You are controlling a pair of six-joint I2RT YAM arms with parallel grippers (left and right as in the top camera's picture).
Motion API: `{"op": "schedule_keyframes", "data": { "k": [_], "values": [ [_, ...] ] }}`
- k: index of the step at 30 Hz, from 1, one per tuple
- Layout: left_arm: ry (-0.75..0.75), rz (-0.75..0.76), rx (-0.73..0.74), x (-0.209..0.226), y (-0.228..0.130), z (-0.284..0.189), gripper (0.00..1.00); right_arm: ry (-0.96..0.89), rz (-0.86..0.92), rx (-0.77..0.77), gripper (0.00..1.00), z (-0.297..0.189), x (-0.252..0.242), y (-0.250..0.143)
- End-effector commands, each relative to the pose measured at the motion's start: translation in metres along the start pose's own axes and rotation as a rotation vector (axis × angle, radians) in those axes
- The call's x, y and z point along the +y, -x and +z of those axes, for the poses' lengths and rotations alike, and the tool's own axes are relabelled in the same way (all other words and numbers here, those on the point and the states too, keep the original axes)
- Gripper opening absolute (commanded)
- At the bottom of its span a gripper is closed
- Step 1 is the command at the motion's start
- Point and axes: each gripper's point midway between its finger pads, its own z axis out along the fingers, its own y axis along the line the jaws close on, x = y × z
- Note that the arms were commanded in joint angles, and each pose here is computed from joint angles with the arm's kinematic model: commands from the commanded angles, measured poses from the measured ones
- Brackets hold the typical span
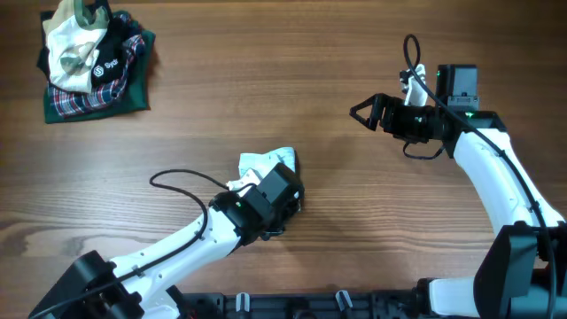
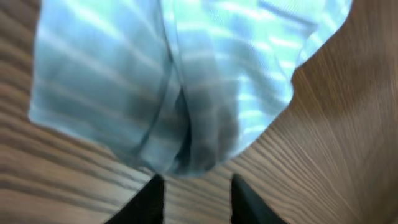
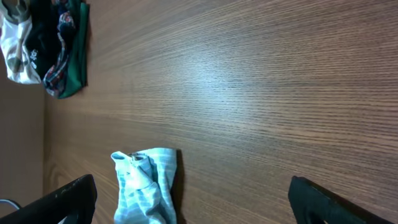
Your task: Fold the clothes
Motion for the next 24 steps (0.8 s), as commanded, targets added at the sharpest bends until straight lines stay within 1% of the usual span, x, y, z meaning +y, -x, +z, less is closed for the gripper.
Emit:
{"op": "schedule_keyframes", "data": {
  "k": [1, 4, 7, 9, 13, 17, 19, 21, 23, 24],
  "values": [
    [0.028, -0.006, -0.074, 0.007, 0.011, 0.002, 0.28, -0.003, -0.036, -0.019, 0.99, -0.005, 0.003, 0.004],
    [0.048, -0.047, -0.143, 0.014, 0.018, 0.0, 0.3, -0.002, -0.035, -0.018, 0.99, -0.005, 0.003, 0.004],
    [0.042, -0.072, -0.164, 0.013, 0.017, 0.0, 0.4, -0.003, -0.034, -0.016, 1.0, -0.005, 0.003, 0.003],
    [0.046, -0.066, -0.167, 0.014, 0.016, 0.002, 0.43, -0.003, -0.034, -0.016, 1.0, -0.005, 0.003, 0.003],
    [0.08, -0.11, -0.178, 0.022, 0.015, 0.01, 0.45, -0.005, -0.029, -0.009, 1.0, -0.005, 0.003, 0.001],
    [0.109, -0.166, -0.218, 0.03, 0.016, 0.025, 0.5, -0.006, -0.035, -0.002, 1.0, -0.005, 0.002, 0.0],
    [0.101, -0.165, -0.237, 0.028, 0.019, 0.032, 0.5, -0.008, -0.056, 0.004, 1.0, -0.005, 0.002, -0.002],
    [0.09, -0.164, -0.261, 0.026, 0.023, 0.034, 0.48, -0.009, -0.068, 0.008, 1.0, -0.005, 0.001, -0.003],
    [0.081, -0.159, -0.311, 0.025, 0.032, 0.031, 0.41, -0.009, -0.068, 0.009, 0.99, -0.005, 0.001, -0.003],
    [0.078, -0.155, -0.345, 0.025, 0.037, 0.029, 0.36, -0.009, -0.068, 0.009, 0.99, -0.005, 0.001, -0.003]
  ]
}}
